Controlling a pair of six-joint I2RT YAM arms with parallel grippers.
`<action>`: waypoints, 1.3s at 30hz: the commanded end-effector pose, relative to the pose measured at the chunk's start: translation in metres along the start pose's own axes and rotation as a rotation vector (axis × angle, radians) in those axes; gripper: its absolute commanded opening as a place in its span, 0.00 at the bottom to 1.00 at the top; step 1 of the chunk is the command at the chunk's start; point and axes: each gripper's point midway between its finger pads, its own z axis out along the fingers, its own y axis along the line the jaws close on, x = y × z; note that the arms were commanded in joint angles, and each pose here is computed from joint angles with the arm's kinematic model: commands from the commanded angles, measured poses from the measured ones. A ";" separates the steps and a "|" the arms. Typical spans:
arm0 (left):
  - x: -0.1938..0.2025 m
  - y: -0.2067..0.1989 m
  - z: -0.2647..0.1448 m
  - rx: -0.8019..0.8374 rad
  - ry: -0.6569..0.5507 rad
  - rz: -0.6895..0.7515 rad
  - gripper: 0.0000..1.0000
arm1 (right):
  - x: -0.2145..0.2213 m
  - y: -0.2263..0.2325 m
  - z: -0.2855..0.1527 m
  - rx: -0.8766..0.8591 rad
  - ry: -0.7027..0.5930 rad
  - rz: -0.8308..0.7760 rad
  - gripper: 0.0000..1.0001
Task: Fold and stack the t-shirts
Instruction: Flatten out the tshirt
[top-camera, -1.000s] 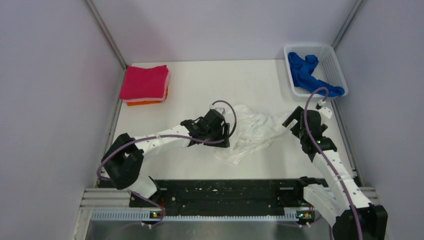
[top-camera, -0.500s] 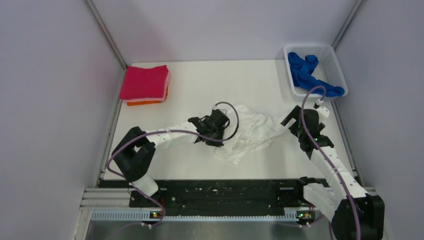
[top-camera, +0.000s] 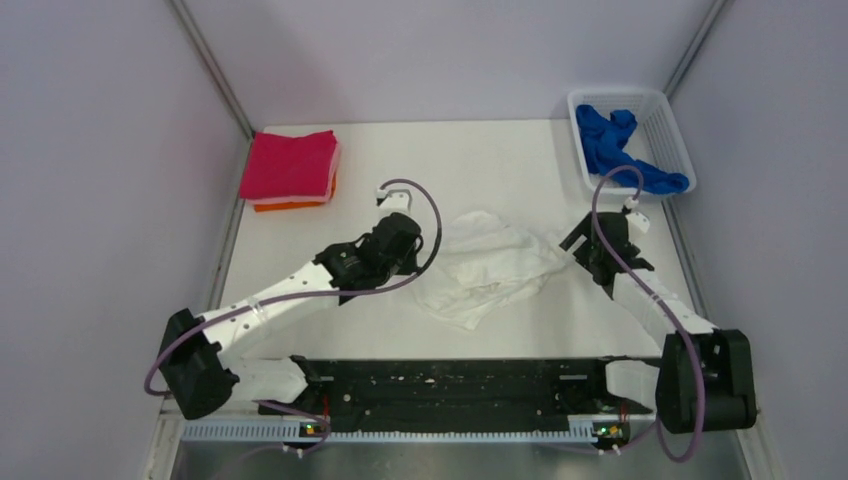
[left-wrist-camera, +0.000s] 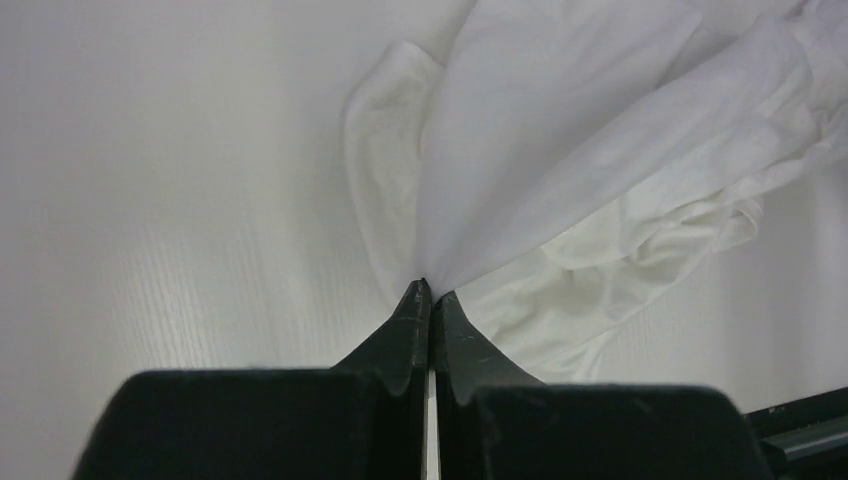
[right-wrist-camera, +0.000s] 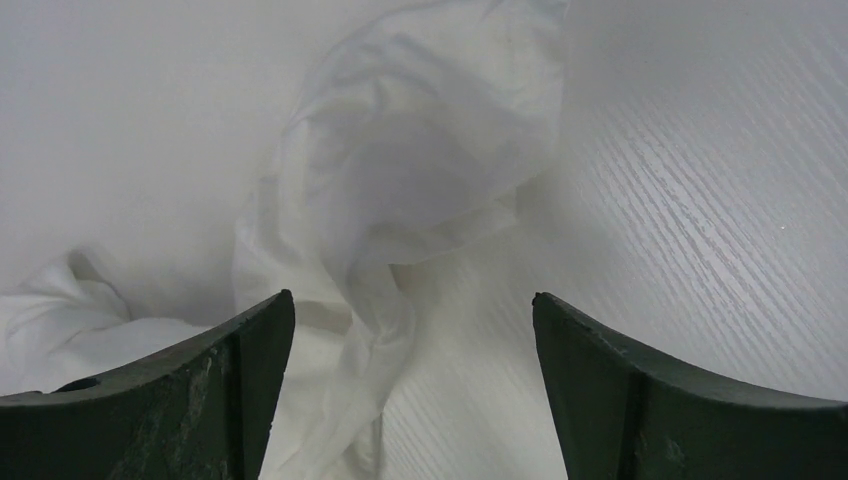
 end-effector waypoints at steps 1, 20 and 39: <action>-0.016 0.028 -0.015 -0.102 -0.119 -0.037 0.00 | -0.023 0.023 0.014 -0.046 -0.058 0.063 0.85; -0.033 0.053 -0.045 -0.144 -0.242 -0.087 0.00 | -0.021 0.050 0.065 -0.095 -0.050 0.118 0.70; -0.074 0.072 -0.091 -0.184 -0.409 -0.142 0.00 | -0.035 0.075 0.049 -0.231 -0.079 0.072 0.00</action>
